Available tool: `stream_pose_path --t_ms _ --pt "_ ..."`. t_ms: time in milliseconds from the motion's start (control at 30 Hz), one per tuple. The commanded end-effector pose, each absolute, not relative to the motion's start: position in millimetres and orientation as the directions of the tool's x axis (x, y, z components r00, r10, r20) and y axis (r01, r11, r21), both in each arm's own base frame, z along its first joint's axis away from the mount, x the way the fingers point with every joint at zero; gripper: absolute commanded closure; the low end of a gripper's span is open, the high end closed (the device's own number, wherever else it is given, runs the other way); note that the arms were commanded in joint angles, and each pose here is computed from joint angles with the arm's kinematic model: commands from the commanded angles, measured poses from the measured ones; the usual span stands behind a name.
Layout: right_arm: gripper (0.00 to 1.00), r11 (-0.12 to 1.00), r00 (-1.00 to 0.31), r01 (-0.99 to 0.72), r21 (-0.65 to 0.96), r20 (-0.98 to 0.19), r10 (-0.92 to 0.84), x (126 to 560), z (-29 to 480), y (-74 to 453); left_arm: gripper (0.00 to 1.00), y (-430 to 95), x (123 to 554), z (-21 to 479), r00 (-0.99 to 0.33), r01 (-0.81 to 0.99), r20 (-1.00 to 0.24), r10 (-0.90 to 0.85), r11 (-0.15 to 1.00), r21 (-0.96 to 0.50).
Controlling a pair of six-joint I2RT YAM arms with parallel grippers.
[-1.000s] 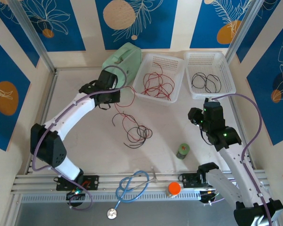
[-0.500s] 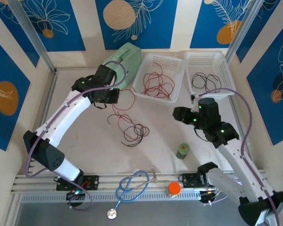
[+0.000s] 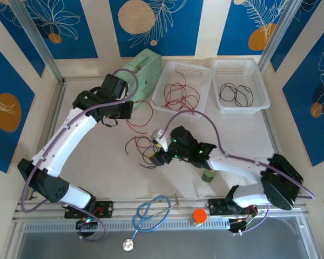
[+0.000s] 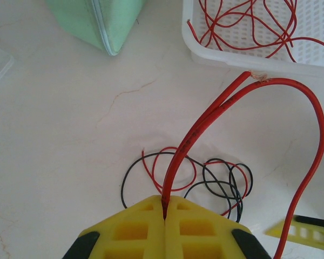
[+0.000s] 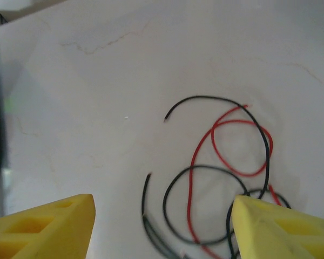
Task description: Untangle the cables
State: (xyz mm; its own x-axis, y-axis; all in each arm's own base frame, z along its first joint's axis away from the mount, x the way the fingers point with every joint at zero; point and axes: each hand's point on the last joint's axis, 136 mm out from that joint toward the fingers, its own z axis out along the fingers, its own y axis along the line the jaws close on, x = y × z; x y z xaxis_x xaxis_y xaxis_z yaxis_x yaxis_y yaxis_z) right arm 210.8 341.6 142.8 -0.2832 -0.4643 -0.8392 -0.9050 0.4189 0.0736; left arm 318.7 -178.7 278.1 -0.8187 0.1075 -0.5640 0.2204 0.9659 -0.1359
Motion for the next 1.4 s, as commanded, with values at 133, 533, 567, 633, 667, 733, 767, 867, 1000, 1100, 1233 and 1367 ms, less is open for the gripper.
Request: stream_pose_path --t_ms 133,533,567,633,667,733,767,867,1000,1100,1233,1367 --pt "0.35 0.526 -0.18 -0.85 -0.023 -0.926 -0.331 247.6 165.5 360.2 1.0 -173.7 312.1 307.4 -0.787 0.217 -0.61 0.087 0.966 -0.143" --pt "0.36 0.874 -0.443 -0.463 0.145 -0.892 -0.086 251.3 203.9 215.5 1.0 -230.6 364.5 323.1 -0.746 0.3 -0.66 0.082 0.927 -0.224" --pt "0.36 0.898 -0.481 -0.405 0.172 -0.875 -0.05 250.6 202.7 200.4 1.0 -238.9 372.0 322.1 -0.742 0.313 -0.665 0.087 0.922 -0.228" --pt "0.38 0.934 -0.559 -0.284 0.215 -0.829 0.021 246.1 196.5 170.9 1.0 -257.8 389.7 321.1 -0.726 0.34 -0.681 0.095 0.91 -0.236" --pt "0.39 0.943 -0.584 -0.241 0.229 -0.81 0.047 243.5 194.0 160.6 1.0 -265.9 397.7 319.3 -0.723 0.349 -0.685 0.095 0.905 -0.243" --pt "0.4 0.954 -0.633 -0.165 0.249 -0.769 0.091 237.0 188.2 143.8 1.0 -285.8 417.5 311.5 -0.716 0.37 -0.692 0.095 0.891 -0.261" --pt "0.4 0.956 -0.647 -0.142 0.256 -0.755 0.106 234.6 186.3 139.2 1.0 -293.4 425.8 306.5 -0.717 0.376 -0.69 0.094 0.887 -0.269" --pt "0.41 0.956 -0.68 -0.101 0.275 -0.72 0.135 228.7 180.3 133.5 1.0 -318.1 457.0 284.8 -0.715 0.386 -0.694 0.088 0.877 -0.287" --pt "0.42 0.944 -0.711 -0.095 0.316 -0.685 0.158 225.7 171.8 140.7 1.0 -337.3 497.3 248.0 -0.695 0.367 -0.715 0.078 0.893 -0.259" --pt "0.42 0.937 -0.727 -0.101 0.335 -0.667 0.16 226.3 165.3 147.6 1.0 -344.4 518.9 214.4 -0.688 0.343 -0.722 0.08 0.912 -0.226" --pt "0.42 0.936 -0.744 -0.105 0.335 -0.651 0.149 227.6 162.2 152.7 1.0 -356.3 532.7 175.0 -0.695 0.332 -0.715 0.083 0.918 -0.216" --pt "0.42 0.936 -0.751 -0.113 0.333 -0.645 0.139 227.8 162.1 156.4 0.82 -368.2 531.3 158.7 -0.686 0.354 -0.717 0.121 0.917 -0.185"
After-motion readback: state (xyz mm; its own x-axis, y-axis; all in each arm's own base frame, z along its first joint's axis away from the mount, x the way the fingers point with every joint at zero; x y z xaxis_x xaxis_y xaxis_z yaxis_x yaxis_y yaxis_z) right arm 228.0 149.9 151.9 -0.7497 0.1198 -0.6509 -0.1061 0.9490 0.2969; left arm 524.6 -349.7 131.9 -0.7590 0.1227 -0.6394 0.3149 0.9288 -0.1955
